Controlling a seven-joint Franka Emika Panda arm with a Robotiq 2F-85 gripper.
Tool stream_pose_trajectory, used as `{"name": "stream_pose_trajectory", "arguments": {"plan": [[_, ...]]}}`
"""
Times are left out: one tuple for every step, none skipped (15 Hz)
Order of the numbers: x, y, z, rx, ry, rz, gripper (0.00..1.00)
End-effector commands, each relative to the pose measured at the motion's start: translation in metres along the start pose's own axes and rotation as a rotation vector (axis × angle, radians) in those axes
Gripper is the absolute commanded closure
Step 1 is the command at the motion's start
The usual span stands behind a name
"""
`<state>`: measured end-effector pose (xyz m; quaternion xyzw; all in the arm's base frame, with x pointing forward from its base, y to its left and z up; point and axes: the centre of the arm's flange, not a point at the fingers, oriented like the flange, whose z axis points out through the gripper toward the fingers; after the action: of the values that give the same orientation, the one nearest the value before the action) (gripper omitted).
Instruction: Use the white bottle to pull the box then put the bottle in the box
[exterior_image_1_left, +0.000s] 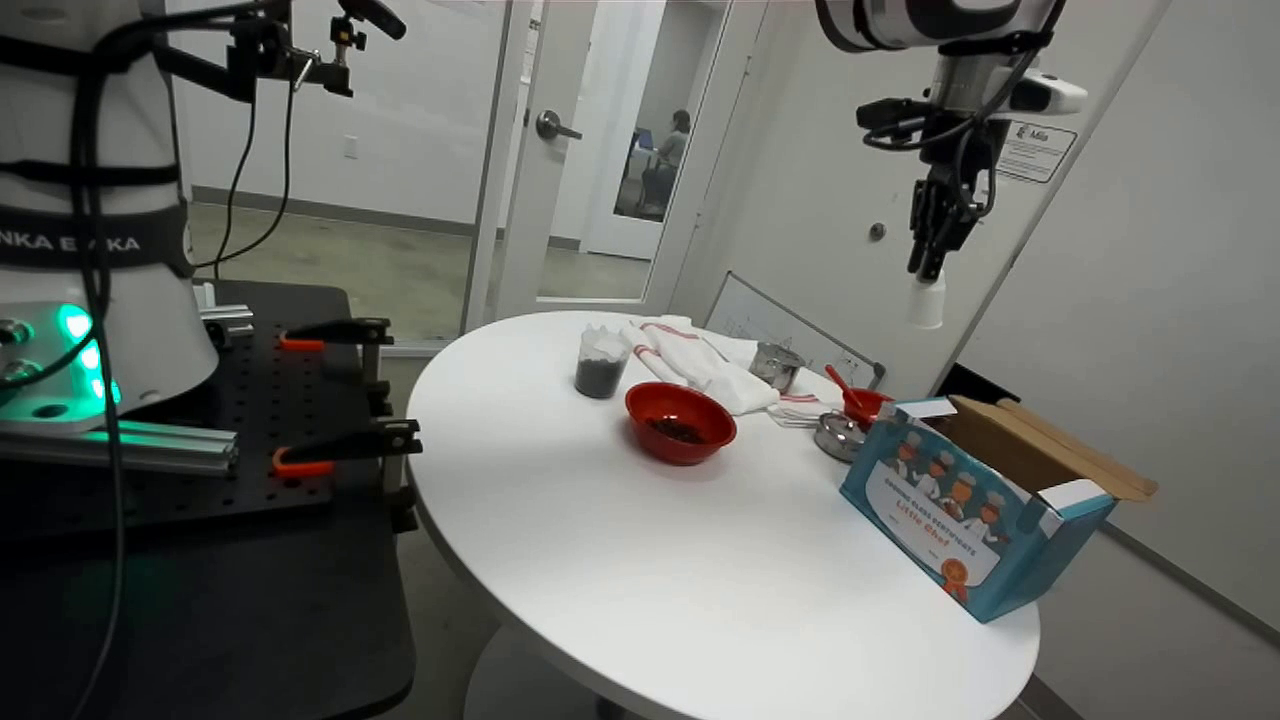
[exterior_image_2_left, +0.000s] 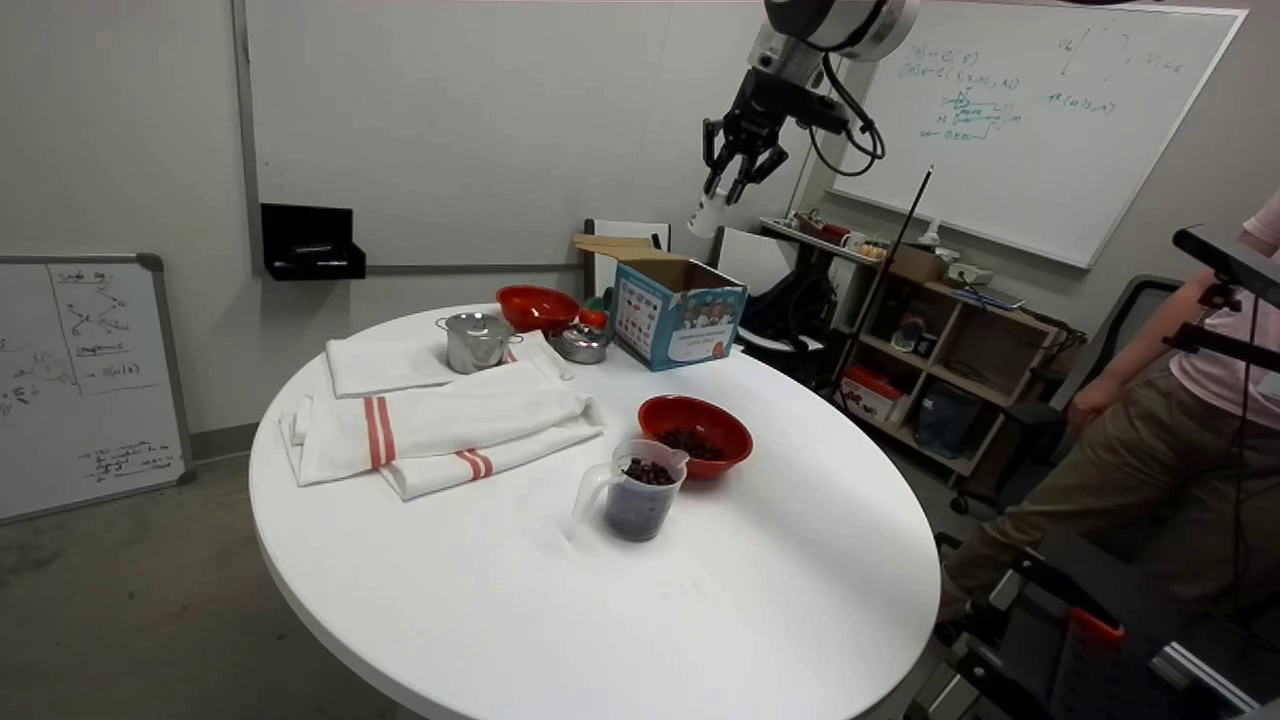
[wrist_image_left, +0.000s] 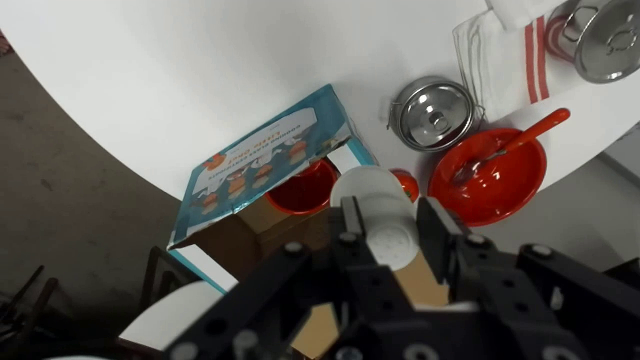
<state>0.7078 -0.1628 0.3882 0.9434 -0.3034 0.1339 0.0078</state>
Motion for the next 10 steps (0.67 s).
{"name": "stream_pose_trajectory", "arguments": {"plan": [[0.035, -0.015, 0.030, -0.029, 0.026, 0.084, 0.91], [0.039, -0.015, 0.037, -0.037, 0.024, 0.100, 0.91], [0.044, -0.016, 0.044, -0.041, 0.021, 0.112, 0.91], [0.049, -0.016, 0.052, -0.046, 0.025, 0.126, 0.91], [0.053, -0.016, 0.058, -0.049, 0.029, 0.137, 0.91], [0.058, -0.017, 0.065, -0.051, 0.037, 0.150, 0.91], [0.063, -0.017, 0.072, -0.054, 0.039, 0.165, 0.91], [0.068, -0.017, 0.078, -0.059, 0.044, 0.176, 0.91], [0.071, -0.016, 0.082, -0.062, 0.044, 0.184, 0.91], [0.075, -0.017, 0.087, -0.068, 0.044, 0.191, 0.91]]}}
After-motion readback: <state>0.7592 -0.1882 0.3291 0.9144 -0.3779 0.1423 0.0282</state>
